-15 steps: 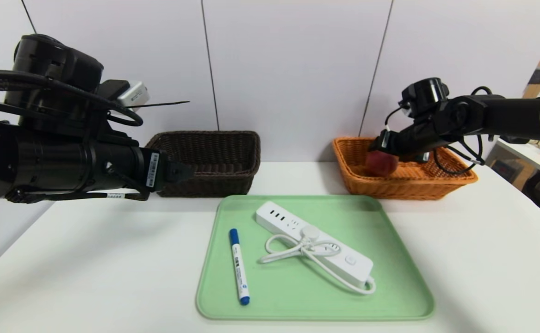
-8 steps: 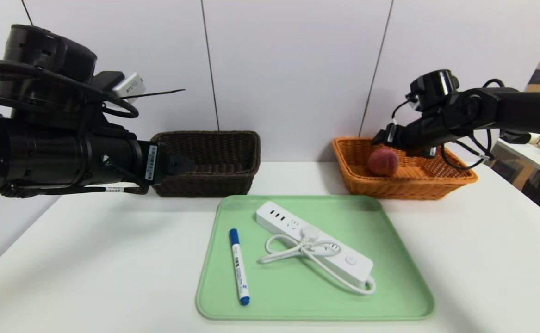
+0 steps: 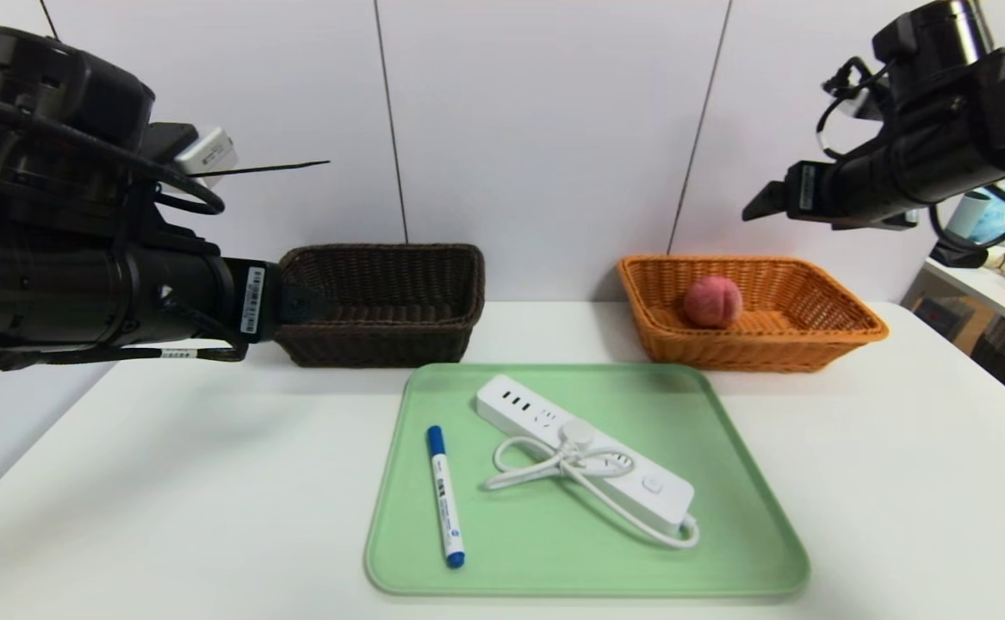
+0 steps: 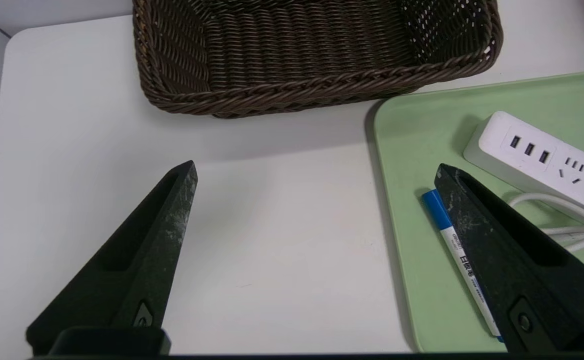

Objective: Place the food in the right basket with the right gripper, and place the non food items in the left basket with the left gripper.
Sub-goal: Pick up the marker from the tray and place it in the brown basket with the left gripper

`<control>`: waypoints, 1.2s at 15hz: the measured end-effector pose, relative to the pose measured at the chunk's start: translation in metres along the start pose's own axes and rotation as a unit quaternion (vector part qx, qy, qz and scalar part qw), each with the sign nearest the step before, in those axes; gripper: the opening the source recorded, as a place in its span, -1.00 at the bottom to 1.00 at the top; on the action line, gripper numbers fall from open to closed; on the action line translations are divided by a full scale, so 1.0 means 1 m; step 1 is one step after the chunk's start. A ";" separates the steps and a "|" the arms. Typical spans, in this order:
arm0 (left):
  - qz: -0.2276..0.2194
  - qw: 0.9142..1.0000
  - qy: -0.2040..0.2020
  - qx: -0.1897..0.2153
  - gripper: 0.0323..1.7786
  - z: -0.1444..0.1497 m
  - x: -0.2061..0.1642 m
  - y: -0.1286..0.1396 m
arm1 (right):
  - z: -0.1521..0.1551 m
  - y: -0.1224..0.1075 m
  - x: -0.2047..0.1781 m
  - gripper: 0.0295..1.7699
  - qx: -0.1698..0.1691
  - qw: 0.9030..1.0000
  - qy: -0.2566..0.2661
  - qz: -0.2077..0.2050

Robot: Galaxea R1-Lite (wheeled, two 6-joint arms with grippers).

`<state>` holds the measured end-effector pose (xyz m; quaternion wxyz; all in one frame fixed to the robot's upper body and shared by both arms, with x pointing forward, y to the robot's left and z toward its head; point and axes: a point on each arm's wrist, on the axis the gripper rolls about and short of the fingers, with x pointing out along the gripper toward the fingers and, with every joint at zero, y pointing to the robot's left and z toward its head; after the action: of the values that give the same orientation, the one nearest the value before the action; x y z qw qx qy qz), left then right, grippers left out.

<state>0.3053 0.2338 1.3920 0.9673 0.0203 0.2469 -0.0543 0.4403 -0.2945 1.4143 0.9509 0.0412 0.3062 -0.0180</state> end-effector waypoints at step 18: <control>0.056 0.998 0.014 0.012 0.90 -0.043 -0.065 0.049 | -0.138 -0.019 -0.150 0.91 -0.089 0.988 0.122 0.021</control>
<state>0.2333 0.2917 1.3861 0.9650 0.0468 0.2582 -0.0027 0.2377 -0.2996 1.3888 0.9065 -0.0347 0.4193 0.0348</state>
